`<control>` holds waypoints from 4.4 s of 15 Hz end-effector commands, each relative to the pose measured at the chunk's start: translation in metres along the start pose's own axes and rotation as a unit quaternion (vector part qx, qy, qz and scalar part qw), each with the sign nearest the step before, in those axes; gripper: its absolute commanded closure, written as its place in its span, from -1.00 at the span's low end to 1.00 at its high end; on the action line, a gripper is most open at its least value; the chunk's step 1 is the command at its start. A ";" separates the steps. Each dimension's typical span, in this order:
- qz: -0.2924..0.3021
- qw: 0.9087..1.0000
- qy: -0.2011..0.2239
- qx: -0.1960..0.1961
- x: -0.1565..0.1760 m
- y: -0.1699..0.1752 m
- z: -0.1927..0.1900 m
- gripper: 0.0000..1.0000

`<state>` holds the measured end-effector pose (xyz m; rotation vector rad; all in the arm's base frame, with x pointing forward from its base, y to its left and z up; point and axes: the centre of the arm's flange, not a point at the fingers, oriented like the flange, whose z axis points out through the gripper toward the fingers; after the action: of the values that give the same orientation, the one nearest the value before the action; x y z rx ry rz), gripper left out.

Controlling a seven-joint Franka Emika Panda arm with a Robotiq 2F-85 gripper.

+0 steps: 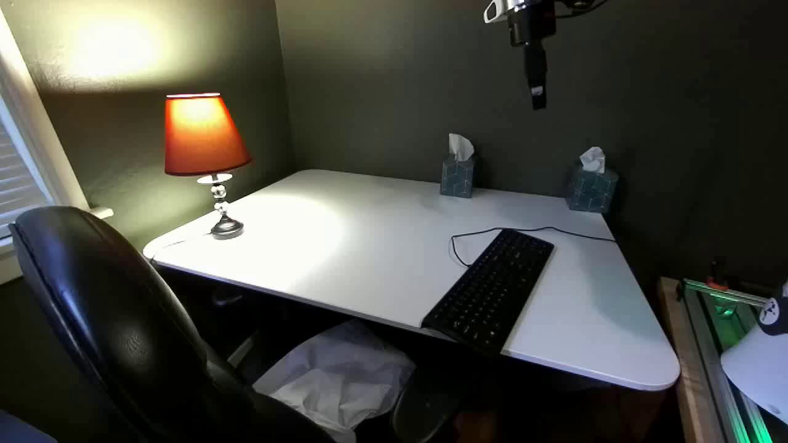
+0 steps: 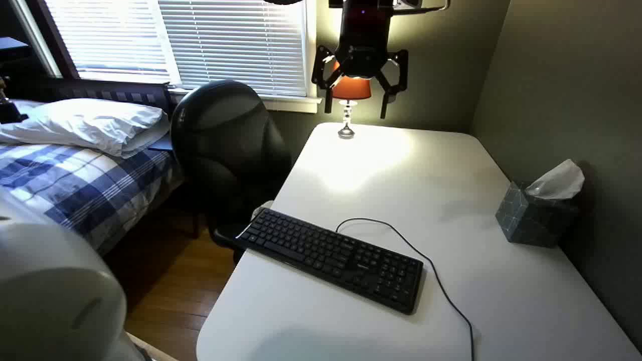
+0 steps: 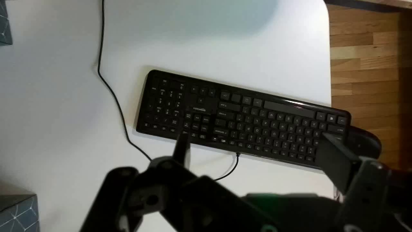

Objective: Press a button on the keyboard

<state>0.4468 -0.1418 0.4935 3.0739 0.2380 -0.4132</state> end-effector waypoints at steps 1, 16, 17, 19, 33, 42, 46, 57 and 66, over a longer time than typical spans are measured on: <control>0.000 1.000 0.000 0.000 0.000 0.000 0.000 -1.00; 0.014 1.000 0.023 -0.006 0.031 0.029 0.109 -1.00; 0.011 0.999 0.033 -0.006 0.032 0.032 0.120 -1.00; 0.007 0.999 0.042 -0.003 0.032 0.039 0.141 -1.00; 0.062 0.995 -0.035 0.069 0.031 0.079 0.257 -1.00; 0.081 0.993 -0.016 0.085 0.035 0.092 0.289 0.62; 0.083 0.992 -0.023 0.087 0.036 0.093 0.298 1.00; 0.097 0.992 -0.028 0.082 0.039 0.100 0.315 1.00; 0.105 0.990 -0.025 0.089 0.047 0.106 0.322 1.00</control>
<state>0.4192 -0.2527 0.1808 3.1946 -0.0982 -0.5563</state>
